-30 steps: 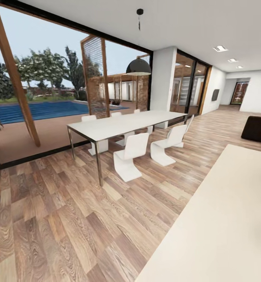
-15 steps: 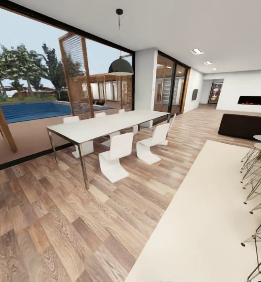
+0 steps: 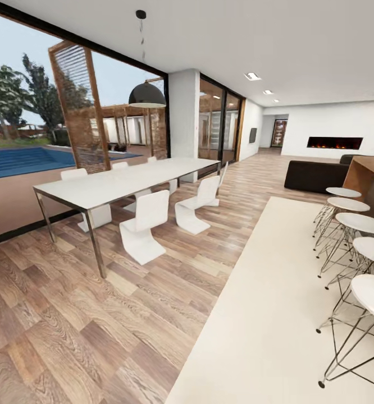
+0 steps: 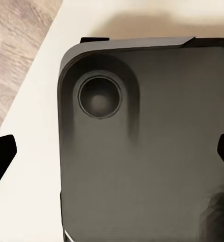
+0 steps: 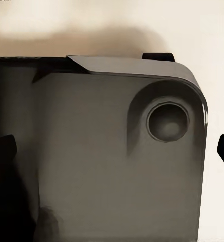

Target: Set up a coffee station on the kitchen countertop: keep the coffee maker on the countertop, move the bottle of coffee from the kitchen shelf to the counter next to the coffee maker, place a paper coffee filter on top of the coffee maker, put the saucer next to the coffee maker with the coffee cup on the saucer, and place the electric kettle next to the coffee maker.

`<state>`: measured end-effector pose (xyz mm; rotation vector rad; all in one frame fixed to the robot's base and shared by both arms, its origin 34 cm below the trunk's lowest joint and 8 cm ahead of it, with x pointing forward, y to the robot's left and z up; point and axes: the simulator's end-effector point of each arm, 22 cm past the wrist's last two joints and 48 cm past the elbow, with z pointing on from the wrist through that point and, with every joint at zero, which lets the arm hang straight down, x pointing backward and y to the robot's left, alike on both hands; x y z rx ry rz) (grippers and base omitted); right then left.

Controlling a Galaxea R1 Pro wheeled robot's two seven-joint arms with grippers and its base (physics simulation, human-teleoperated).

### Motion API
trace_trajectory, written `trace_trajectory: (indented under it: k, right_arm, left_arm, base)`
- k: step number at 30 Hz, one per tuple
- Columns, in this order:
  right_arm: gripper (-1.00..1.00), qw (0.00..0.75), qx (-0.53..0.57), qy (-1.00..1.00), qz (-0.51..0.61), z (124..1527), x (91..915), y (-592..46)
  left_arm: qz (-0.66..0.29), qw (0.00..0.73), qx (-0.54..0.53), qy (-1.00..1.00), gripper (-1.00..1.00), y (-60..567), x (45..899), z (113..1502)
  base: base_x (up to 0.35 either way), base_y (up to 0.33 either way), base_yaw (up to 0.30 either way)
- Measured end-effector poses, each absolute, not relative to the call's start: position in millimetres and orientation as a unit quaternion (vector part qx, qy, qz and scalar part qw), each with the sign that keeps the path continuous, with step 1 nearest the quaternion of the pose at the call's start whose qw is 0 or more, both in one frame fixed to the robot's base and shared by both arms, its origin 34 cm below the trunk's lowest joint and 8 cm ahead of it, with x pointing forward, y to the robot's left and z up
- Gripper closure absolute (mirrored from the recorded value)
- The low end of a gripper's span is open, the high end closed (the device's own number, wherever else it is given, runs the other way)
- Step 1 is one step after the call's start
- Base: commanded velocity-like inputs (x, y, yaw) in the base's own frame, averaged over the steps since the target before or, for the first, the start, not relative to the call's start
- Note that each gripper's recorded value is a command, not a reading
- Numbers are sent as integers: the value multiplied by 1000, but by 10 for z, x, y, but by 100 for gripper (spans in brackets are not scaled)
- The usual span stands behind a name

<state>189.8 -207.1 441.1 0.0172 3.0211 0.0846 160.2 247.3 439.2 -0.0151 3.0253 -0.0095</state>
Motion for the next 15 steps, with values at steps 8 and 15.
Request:
trace_trajectory:
  k: [8,15]
  right_arm:
    - [-100,60,6,998,28,4411,1899,-2071]
    - [-100,60,6,998,28,4411,1899,-2071]
  left_arm:
    - [-3,58,-4,998,-100,2469,1600,4391]
    - [-4,58,-4,998,-100,2466,1602,4392]
  base:
    - [0,0,-264]
    - [0,0,-264]
